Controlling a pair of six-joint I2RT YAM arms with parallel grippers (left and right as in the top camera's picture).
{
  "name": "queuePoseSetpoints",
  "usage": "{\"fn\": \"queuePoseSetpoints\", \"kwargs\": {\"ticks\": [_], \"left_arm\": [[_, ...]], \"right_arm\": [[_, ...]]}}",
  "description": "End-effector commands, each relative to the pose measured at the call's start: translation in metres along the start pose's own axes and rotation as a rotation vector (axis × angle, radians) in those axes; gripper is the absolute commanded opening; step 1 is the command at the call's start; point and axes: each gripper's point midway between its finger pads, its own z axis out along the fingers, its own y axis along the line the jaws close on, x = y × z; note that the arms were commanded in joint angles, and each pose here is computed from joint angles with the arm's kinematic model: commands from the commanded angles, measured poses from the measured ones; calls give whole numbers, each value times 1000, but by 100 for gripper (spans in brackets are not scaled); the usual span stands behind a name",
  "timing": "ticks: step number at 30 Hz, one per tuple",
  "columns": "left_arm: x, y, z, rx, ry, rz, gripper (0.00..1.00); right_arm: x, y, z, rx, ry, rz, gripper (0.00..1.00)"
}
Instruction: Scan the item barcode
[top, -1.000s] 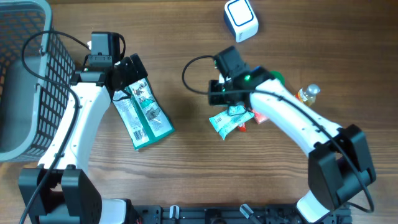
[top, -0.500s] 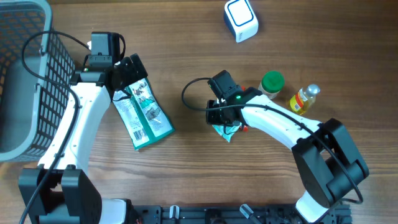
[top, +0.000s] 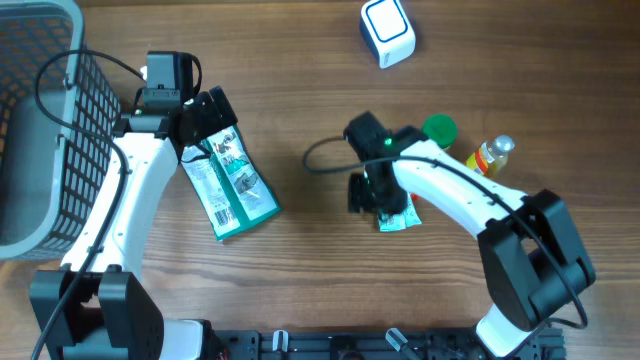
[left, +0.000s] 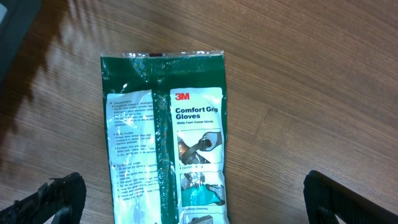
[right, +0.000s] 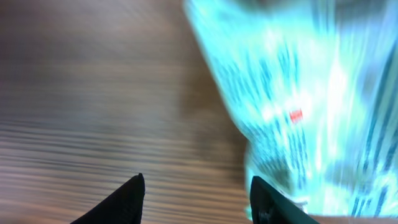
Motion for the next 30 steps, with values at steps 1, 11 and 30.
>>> {"fn": "queuePoseSetpoints", "kwargs": {"ticks": [1,11,30], "left_arm": [[-2,1,0,-8,-8,2,100],[-2,1,0,-8,-8,2,100],[52,10,19,-11,182,12,5]], "right_arm": [[-13,58,-25,-238,-44,-141,57],[-12,108,6,-337,-118,-292,62],[-15,95,18,-269,-123,-275,71]]}}
